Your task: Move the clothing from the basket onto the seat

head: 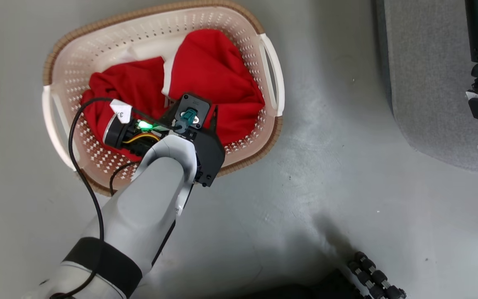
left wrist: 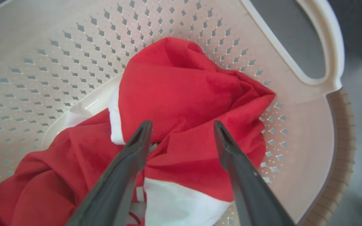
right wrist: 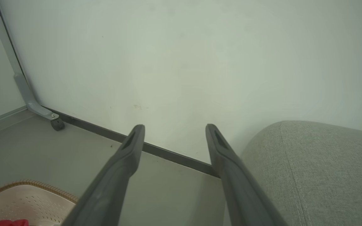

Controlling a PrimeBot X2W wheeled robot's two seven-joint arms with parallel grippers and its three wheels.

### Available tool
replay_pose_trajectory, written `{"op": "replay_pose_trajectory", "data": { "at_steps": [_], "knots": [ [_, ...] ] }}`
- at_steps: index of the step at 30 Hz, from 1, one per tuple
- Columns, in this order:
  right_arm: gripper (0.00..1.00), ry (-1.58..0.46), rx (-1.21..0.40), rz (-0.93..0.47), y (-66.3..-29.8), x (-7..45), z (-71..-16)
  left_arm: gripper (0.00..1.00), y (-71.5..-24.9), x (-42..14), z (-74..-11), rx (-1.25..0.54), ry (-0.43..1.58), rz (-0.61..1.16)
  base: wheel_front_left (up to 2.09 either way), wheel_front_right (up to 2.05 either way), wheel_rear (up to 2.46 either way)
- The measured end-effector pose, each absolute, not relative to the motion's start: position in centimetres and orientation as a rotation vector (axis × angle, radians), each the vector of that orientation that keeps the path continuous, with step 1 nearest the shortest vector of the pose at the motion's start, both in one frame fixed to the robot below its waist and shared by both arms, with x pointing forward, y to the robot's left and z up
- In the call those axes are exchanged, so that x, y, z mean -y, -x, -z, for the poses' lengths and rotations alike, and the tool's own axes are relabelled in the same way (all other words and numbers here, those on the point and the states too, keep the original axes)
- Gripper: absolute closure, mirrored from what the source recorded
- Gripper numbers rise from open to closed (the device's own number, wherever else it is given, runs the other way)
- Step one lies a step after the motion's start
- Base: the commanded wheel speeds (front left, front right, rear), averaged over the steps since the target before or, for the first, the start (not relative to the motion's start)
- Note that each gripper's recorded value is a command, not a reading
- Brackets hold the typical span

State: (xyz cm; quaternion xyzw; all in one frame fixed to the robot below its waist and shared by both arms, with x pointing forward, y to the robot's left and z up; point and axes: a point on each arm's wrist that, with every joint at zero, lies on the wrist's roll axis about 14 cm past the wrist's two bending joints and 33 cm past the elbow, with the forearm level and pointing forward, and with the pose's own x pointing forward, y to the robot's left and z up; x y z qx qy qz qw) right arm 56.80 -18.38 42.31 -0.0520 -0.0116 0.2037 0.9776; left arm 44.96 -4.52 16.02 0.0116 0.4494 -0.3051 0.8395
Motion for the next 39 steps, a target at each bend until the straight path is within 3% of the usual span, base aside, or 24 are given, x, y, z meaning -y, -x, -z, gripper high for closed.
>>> {"op": "replay_pose_trajectory", "data": {
  "at_steps": [24,25,26,27,39],
  "knots": [
    [0.0,0.048,-0.03,-0.406,-57.0,18.5,-38.9,0.0,-43.0,3.3,-9.5,-1.228,-0.17,0.665,0.0,0.0,0.0],
    [0.0,0.045,-0.031,-0.404,-56.9,18.5,-38.9,0.23,-42.9,3.3,-9.5,-1.233,-0.17,0.666,0.0,0.0,0.0],
    [0.0,0.043,-0.033,-0.401,-56.9,18.6,-38.8,0.23,-42.9,3.4,-9.5,-1.235,-0.171,0.669,0.0,0.0,0.0],
    [0.0,0.042,-0.035,-0.399,-56.9,18.6,-38.8,1.0,-42.8,3.5,-9.5,-1.235,-0.171,0.674,0.0,0.0,0.0],
    [0.0,0.05,-0.057,-0.335,-57.0,20.5,-39.3,1.0,-43.5,4.8,-12.3,-1.139,-0.112,0.689,0.0,0.0,0.0]
  ]
}}
